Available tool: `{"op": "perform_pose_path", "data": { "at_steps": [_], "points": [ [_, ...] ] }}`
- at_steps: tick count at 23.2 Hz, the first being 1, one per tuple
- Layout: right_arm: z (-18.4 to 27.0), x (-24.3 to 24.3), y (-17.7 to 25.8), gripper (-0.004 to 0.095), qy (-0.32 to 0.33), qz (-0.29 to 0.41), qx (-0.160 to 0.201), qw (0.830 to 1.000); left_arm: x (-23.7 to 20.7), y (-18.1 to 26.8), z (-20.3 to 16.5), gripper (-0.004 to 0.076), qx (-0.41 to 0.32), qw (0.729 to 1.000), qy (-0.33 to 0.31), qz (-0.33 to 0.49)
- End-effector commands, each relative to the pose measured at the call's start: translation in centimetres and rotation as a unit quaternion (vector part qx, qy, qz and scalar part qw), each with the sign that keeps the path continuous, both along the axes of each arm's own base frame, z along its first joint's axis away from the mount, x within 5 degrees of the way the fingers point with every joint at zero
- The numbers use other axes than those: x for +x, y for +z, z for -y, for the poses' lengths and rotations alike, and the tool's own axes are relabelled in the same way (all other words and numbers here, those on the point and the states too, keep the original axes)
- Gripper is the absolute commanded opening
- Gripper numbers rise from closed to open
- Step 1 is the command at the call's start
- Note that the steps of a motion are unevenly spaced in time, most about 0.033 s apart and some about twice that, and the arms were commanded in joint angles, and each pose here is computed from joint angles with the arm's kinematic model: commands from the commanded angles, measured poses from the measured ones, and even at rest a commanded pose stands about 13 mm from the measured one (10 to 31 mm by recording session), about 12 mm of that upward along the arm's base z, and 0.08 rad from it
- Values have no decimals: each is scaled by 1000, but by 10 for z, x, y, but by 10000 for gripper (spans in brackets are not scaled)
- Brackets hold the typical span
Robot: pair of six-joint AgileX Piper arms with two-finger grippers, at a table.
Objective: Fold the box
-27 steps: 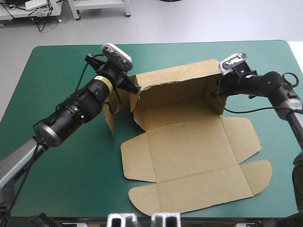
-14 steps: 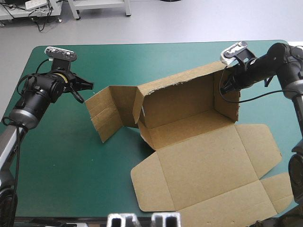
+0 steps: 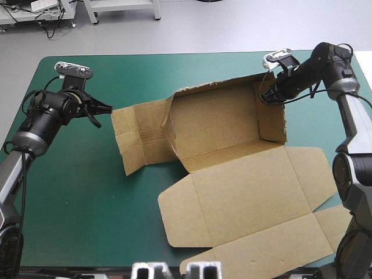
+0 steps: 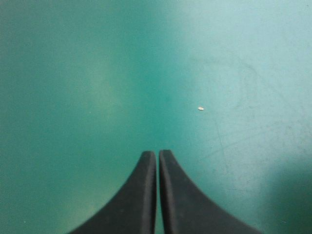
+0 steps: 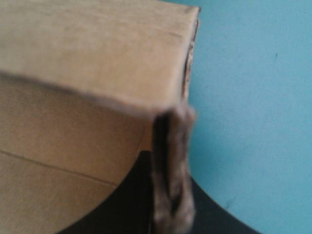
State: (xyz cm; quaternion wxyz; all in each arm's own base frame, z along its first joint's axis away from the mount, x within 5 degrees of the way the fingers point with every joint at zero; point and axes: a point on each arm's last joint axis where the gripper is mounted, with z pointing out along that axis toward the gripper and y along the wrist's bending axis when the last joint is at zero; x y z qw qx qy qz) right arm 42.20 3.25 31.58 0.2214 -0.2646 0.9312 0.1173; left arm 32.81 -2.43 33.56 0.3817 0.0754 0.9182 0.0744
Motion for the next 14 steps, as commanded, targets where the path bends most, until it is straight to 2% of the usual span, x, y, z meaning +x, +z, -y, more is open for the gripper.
{"op": "perform_pose_path", "data": {
  "at_steps": [1,5,7,8,14],
  "points": [
    [5,2,6,143,22,8,-32,999,-3,26,0,8,-2,998,-5,60],
    [3,3,11,511,19,17,-20,999,-5,24,-1,14,0,999,-1,43],
    [2,4,18,649,7,23,-9,1000,-5,23,-2,14,1,999,1,37],
    [2,4,29,709,-22,29,4,999,-5,23,-2,13,2,999,2,36],
    [1,-17,75,710,-38,82,17,996,-5,23,-2,13,4,999,2,36]
  ]
}}
